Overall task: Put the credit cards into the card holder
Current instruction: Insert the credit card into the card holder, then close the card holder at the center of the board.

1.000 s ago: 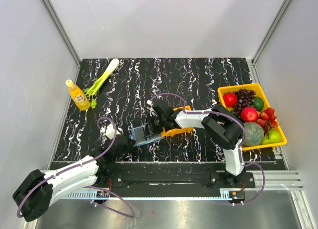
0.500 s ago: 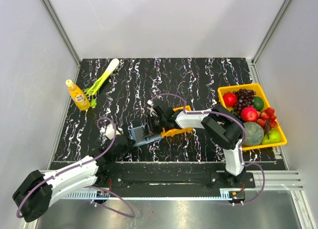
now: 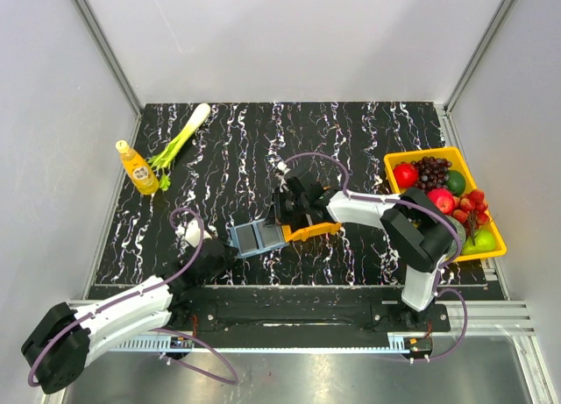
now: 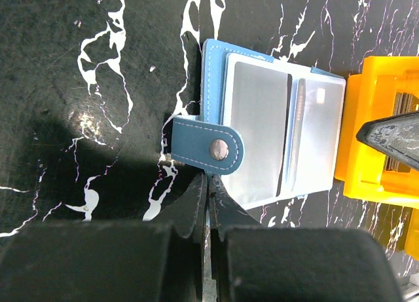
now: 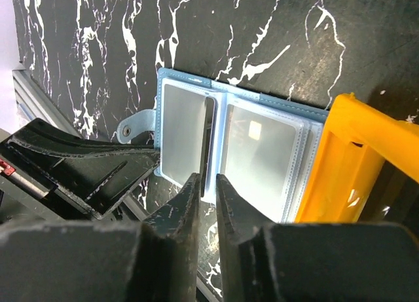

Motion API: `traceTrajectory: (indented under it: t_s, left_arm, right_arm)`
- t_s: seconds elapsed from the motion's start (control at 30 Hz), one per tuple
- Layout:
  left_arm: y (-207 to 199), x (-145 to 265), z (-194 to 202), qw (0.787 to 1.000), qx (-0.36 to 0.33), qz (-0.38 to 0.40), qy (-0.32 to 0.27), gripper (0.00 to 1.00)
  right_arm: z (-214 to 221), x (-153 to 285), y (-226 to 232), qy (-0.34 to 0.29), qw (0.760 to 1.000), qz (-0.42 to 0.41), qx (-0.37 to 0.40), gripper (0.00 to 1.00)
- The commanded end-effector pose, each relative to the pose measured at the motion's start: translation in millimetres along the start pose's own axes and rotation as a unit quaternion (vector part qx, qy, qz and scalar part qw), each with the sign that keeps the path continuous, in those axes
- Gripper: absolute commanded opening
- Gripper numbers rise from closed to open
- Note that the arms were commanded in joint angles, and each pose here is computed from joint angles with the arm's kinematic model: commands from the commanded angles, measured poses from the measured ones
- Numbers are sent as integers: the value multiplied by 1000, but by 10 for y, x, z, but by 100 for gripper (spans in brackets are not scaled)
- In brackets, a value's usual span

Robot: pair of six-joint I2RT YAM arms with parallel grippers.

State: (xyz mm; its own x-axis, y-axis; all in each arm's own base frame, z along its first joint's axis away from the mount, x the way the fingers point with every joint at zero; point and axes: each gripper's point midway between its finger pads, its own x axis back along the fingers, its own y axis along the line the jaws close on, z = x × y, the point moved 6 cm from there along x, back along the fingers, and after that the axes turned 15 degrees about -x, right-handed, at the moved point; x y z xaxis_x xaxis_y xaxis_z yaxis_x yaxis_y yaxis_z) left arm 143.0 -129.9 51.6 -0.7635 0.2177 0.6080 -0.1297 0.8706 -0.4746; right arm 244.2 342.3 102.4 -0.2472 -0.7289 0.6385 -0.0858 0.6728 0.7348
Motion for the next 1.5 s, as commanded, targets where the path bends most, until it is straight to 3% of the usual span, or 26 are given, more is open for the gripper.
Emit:
traceTrajectory:
  t_s: [0.0,0.43,0.7,1.1,1.47]
  left_arm:
    - [44,-17,-10,1000,-8,-14,-7,0]
    - [27,-17,-18,1000,-8,-7,-10,0]
    - [11,-29,-5,1000,-10,-4,-6,0]
    - [83,6,-19,1000,-3,-18,-15,0]
    - [23,54,-116,999,-17,-15,-25,0]
  right_arm:
    - [41,-33,141,14,999,-30,12,18]
    - [292,-396,2,68,997,1,20,7]
    - [472,-448,157,91,994,8,56,6]
    - [-73,6,56,-35,997,53,45,10]
    - [-86,19,-469,-42,987,154,31,11]
